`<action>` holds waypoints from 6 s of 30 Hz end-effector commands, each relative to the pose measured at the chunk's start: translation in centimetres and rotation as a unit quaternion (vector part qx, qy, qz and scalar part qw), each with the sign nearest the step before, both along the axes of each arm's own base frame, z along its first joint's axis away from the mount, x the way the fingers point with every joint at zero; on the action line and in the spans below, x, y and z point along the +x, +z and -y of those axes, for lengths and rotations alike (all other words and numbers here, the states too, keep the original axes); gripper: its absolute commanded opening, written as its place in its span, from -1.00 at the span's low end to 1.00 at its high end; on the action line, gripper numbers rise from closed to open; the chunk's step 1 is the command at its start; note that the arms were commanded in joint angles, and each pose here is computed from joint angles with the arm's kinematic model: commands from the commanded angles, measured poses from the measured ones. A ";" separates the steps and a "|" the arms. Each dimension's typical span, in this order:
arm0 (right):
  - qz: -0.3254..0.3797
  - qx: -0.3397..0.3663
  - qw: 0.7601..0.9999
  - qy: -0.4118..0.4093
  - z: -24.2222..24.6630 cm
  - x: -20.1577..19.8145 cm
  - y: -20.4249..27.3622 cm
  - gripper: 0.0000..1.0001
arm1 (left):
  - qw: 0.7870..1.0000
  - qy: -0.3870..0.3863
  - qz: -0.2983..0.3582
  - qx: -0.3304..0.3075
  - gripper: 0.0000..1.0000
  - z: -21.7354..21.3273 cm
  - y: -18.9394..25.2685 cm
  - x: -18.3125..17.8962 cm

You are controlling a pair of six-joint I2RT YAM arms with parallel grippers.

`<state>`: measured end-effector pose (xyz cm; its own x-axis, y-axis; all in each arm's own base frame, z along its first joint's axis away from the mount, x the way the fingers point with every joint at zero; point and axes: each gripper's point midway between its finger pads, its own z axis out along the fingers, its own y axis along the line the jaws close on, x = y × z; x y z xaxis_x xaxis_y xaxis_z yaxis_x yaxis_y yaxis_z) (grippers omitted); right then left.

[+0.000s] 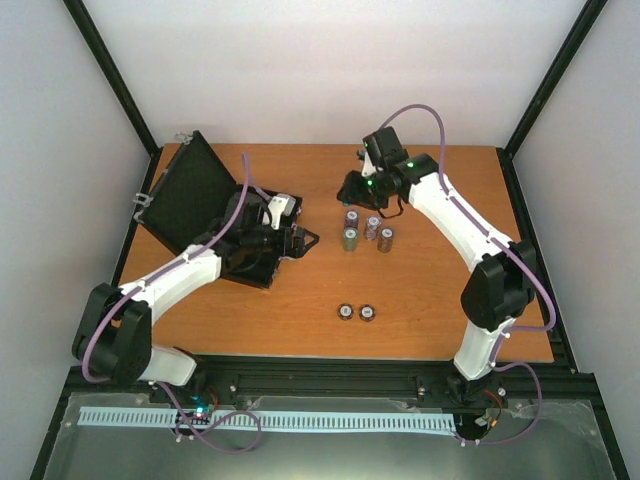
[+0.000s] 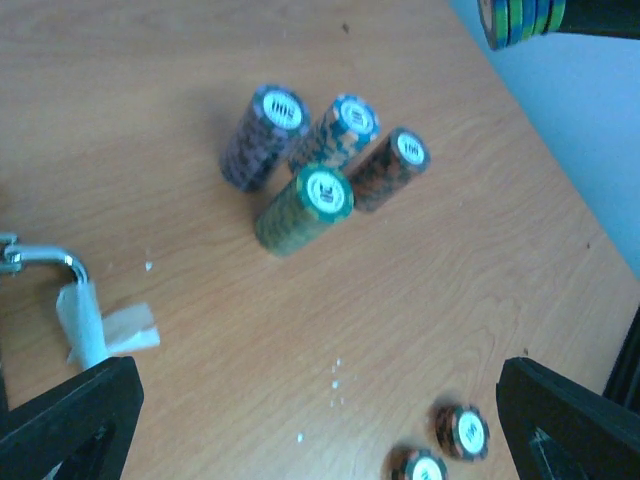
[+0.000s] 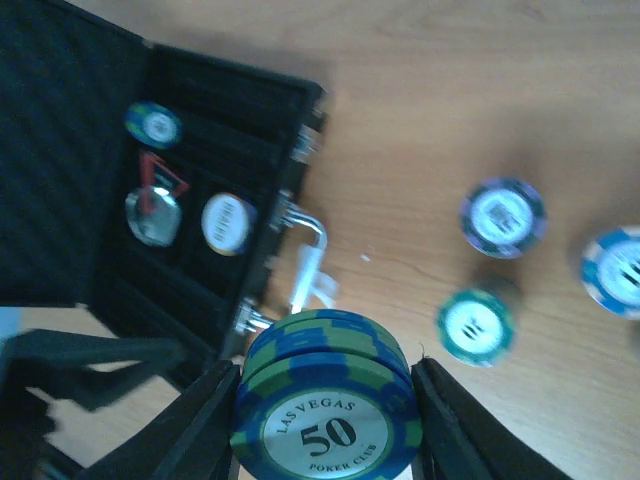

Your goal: Pack up texas hold em set

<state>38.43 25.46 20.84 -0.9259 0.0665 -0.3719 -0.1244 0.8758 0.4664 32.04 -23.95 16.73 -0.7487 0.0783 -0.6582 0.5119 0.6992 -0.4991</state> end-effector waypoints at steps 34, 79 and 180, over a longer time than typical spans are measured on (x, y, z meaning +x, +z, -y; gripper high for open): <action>-0.021 0.148 0.988 0.025 -5.6 1.5 5.3 -0.76 | 0.926 0.104 0.293 -0.215 0.99 5.8 12.5 8.5; -0.047 0.144 0.987 0.061 -5.3 -1.7 4.0 -0.07 | 0.910 0.085 0.339 -0.223 -0.98 7.3 16.8 11.2; 0.056 -0.015 0.997 -0.044 6.3 2.5 1.0 1.00 | 0.924 0.106 -0.160 0.330 -0.98 -17.1 -11.8 18.0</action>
